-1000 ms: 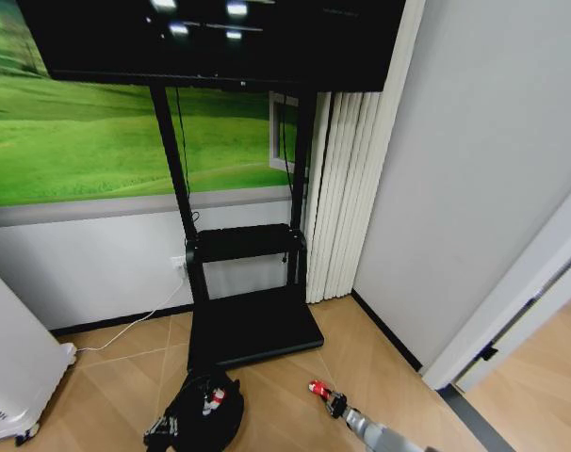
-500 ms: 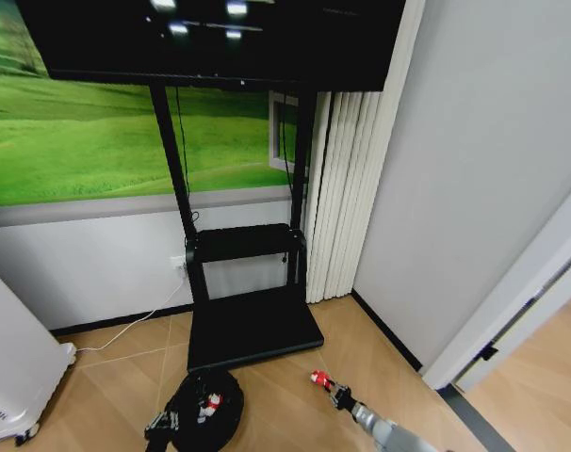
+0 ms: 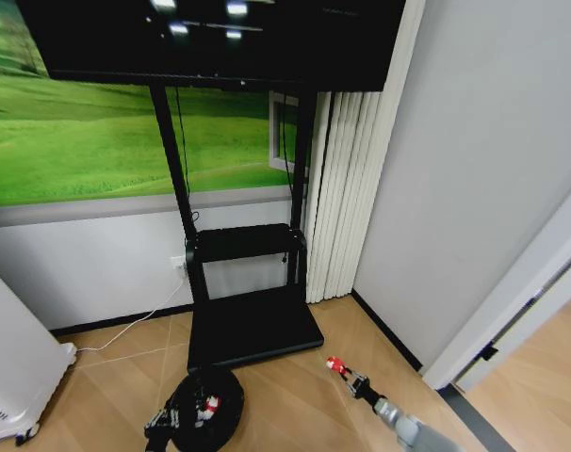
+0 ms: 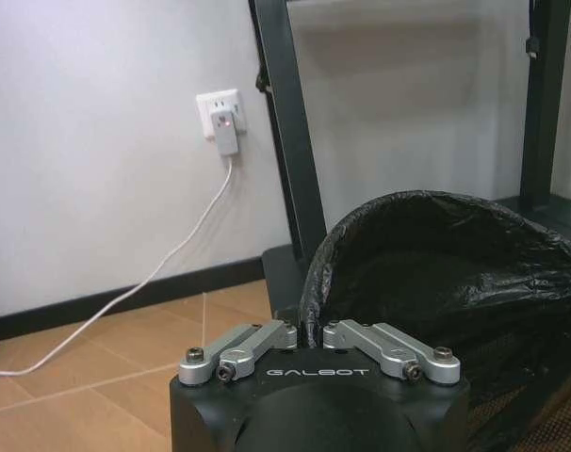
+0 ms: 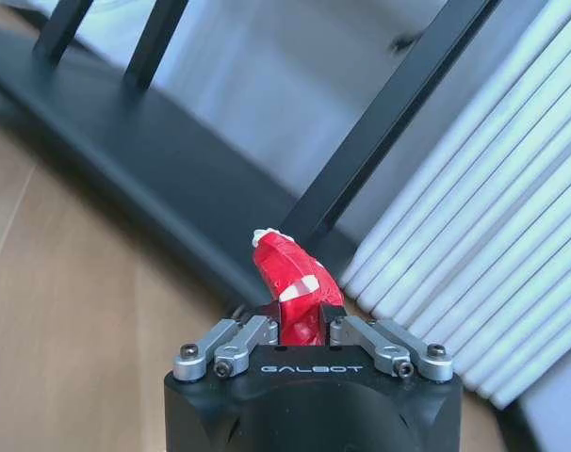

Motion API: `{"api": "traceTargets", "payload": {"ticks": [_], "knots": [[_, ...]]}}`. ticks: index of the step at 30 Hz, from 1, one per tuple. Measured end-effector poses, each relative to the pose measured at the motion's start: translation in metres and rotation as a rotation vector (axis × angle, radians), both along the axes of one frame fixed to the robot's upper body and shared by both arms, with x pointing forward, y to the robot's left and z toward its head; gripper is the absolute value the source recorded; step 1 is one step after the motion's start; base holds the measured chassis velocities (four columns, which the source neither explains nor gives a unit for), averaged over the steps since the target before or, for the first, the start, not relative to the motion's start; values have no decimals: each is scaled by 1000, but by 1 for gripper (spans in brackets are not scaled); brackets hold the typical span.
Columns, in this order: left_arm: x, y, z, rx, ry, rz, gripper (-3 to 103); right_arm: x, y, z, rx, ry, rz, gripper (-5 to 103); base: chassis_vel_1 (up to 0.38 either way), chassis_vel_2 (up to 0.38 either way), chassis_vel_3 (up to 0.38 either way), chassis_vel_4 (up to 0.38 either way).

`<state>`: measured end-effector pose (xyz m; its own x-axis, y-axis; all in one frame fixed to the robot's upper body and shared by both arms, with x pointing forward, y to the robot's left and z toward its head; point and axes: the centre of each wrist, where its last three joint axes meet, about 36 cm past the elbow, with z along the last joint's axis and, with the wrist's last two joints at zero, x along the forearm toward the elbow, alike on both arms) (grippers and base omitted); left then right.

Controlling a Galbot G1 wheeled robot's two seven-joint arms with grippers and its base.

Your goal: Pick up the trash bin and place the garbage on the floor into it.

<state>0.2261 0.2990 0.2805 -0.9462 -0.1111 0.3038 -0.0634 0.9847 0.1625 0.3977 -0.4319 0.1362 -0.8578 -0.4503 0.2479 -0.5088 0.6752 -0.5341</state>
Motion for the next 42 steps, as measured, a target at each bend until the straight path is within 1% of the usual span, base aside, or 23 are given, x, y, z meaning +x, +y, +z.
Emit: {"api": "traceTargets", "payload": {"ticks": [5,8,9,11,12,14,15,16,18,19,20,23,24,27,28,30,31,33,34,36,37,40,42], "knots": [[4,-1,1,1,-4,0,7,1,8,21,47,-52,52,19,0,0,0,0],[5,-6,1,-3,0,0,7,0,24,46,101,-97,130,19,0,0,0,0],[5,-6,1,-3,0,0,7,0,24,46,101,-97,130,19,0,0,0,0],[5,-9,1,-5,3,2,7,-3,38,61,140,-114,192,19,0,0,0,0],[5,-9,1,-5,3,2,7,-3,38,61,140,-114,192,19,0,0,0,0],[5,-11,3,-9,2,1,7,-7,61,80,192,-130,278,19,0,0,0,0],[4,-12,3,-11,1,1,7,-9,68,84,207,-133,301,19,0,0,0,0],[4,-12,3,-11,1,1,7,-9,68,84,207,-133,301,19,0,0,0,0],[4,-13,4,-16,-1,5,7,-20,99,96,265,-130,397,19,0,0,0,0],[4,-15,4,-19,-1,10,7,-24,113,99,291,-129,424,19,0,0,0,0],[4,-15,4,-19,-1,10,7,-24,113,99,291,-129,424,19,0,0,0,0],[3,-22,3,-37,9,35,7,-40,148,103,369,-101,488,19,0,0,0,0],[3,-22,3,-37,9,35,7,-40,148,103,369,-101,488,19,0,0,0,0],[-1,-26,3,-46,14,42,7,-35,178,108,398,-95,573,19,0,0,0,0],[-1,-26,3,-46,14,42,7,-35,178,108,398,-95,573,19,0,0,0,0],[-7,-26,3,-44,20,42,7,-26,198,112,431,-104,595,19,0,0,0,0],[-7,-26,3,-44,20,42,7,-26,198,112,431,-104,595,19,0,0,0,0],[-12,-27,2,-44,26,39,7,-20,218,114,453,-106,634,19,0,0,0,0],[-12,-27,2,-44,26,39,7,-20,218,114,453,-106,634,19,0,0,0,0],[-12,-29,1,-43,26,38,7,-25,237,108,467,-84,675,19,0,0,0,0],[-12,-29,1,-43,26,38,7,-25,237,108,467,-84,675,19,0,0,0,0],[-10,-31,0,-44,26,38,7,-32,257,98,471,-50,730,19,0,0,0,0],[-9,-31,-1,-43,27,39,7,-33,263,96,472,-43,744,19,0,0,0,0]]}}
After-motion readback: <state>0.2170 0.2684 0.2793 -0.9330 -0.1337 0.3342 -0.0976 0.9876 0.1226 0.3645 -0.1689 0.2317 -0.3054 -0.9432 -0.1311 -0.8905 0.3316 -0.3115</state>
